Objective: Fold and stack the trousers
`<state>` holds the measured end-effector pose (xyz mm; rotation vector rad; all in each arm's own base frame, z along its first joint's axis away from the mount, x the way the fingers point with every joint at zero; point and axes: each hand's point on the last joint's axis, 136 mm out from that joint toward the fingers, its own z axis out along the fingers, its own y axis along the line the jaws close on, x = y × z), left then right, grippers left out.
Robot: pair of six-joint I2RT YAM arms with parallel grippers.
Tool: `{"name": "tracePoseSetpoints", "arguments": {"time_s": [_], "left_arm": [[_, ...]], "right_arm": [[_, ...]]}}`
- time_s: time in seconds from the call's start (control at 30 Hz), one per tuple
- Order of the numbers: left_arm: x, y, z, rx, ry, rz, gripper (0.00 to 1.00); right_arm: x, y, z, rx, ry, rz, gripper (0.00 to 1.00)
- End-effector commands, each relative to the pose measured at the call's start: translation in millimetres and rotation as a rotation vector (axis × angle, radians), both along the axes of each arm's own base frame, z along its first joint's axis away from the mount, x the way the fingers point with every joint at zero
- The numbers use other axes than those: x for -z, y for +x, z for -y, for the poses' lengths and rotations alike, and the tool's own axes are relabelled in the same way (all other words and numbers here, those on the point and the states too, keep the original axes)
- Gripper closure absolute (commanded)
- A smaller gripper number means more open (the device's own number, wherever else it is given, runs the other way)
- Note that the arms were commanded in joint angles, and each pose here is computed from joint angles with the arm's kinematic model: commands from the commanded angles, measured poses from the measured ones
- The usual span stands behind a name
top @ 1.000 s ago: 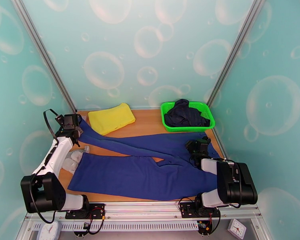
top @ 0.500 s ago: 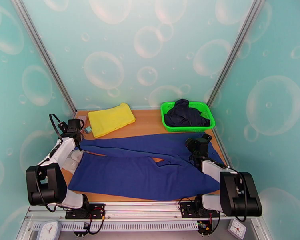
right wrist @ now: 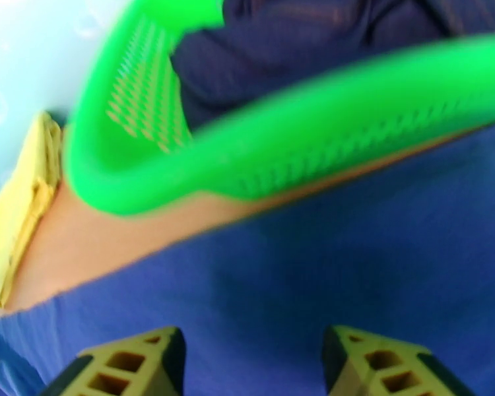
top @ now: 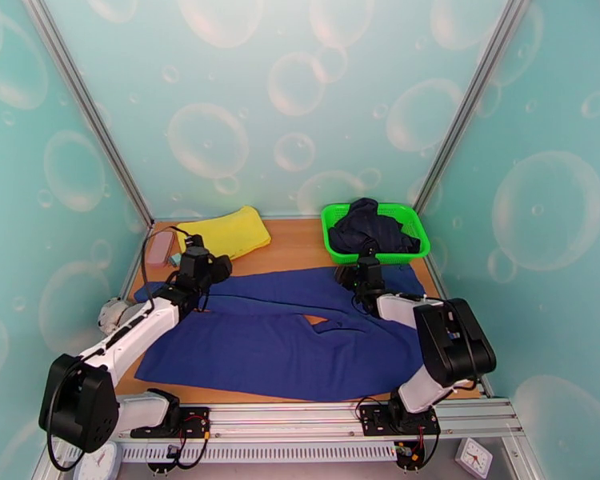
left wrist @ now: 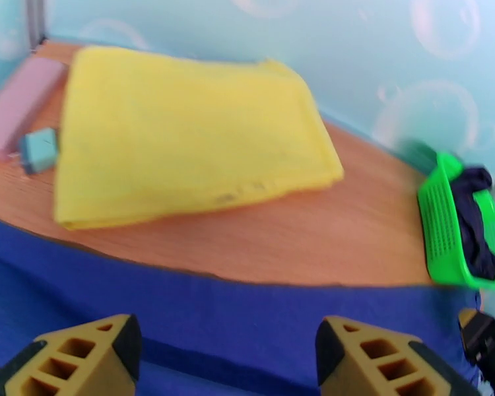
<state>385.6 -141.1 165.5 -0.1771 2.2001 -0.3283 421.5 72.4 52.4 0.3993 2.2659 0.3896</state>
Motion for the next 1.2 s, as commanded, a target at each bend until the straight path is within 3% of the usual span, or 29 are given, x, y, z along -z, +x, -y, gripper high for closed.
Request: {"name": "tracePoseSetpoints", "arguments": {"time_s": [0.0, 0.1, 0.17, 0.4, 0.57, 0.67, 0.77, 0.93, 1.03, 1.17], "left_arm": [[14.1, -5.7, 49.4, 0.14, -0.065, -0.016, 0.24], [15.7, -11.9, 57.9, 0.167, -0.032, -0.012, 0.24], [21.4, -19.5, 44.6, 0.142, 0.022, -0.024, 0.24], [-30.8, -32.1, 12.1, 0.054, 0.059, 0.114, 0.23], [-36.7, -41.9, -2.6, 0.024, 0.051, 0.166, 0.19], [-21.6, -37.7, -10.9, -0.002, 0.085, 0.111, 0.18], [-3.2, -25.4, -17.9, -0.028, 0.123, 0.027, 0.17], [9.8, 7.4, -46.4, -0.134, 0.228, -0.084, 0.18], [20.2, 26.0, -65.6, -0.187, 0.275, -0.161, 0.22], [51.7, 46.4, -72.8, -0.185, 0.305, -0.255, 0.24]], "right_arm": [[12.0, -1.6, 4.9, 0.034, 0.066, -0.073, 0.41], [33.7, -14.0, 32.5, 0.129, 0.099, -0.15, 0.41], [45.0, -25.7, 50.5, 0.19, 0.136, -0.185, 0.42], [53.6, -54.3, 75.0, 0.312, 0.331, -0.223, 0.5], [36.7, -69.8, 98.6, 0.423, 0.223, -0.183, 0.51], [26.6, -82.5, 133.6, 0.514, 0.143, -0.138, 0.51], [30.1, -86.8, 158.2, 0.543, 0.158, -0.162, 0.51], [9.7, -81.9, 164.2, 0.519, 0.138, -0.101, 0.51], [-29.3, -63.6, 126.4, 0.357, 0.047, 0.018, 0.5], [-42.7, -39.3, 59.4, 0.094, -0.091, -0.018, 0.46]]}}
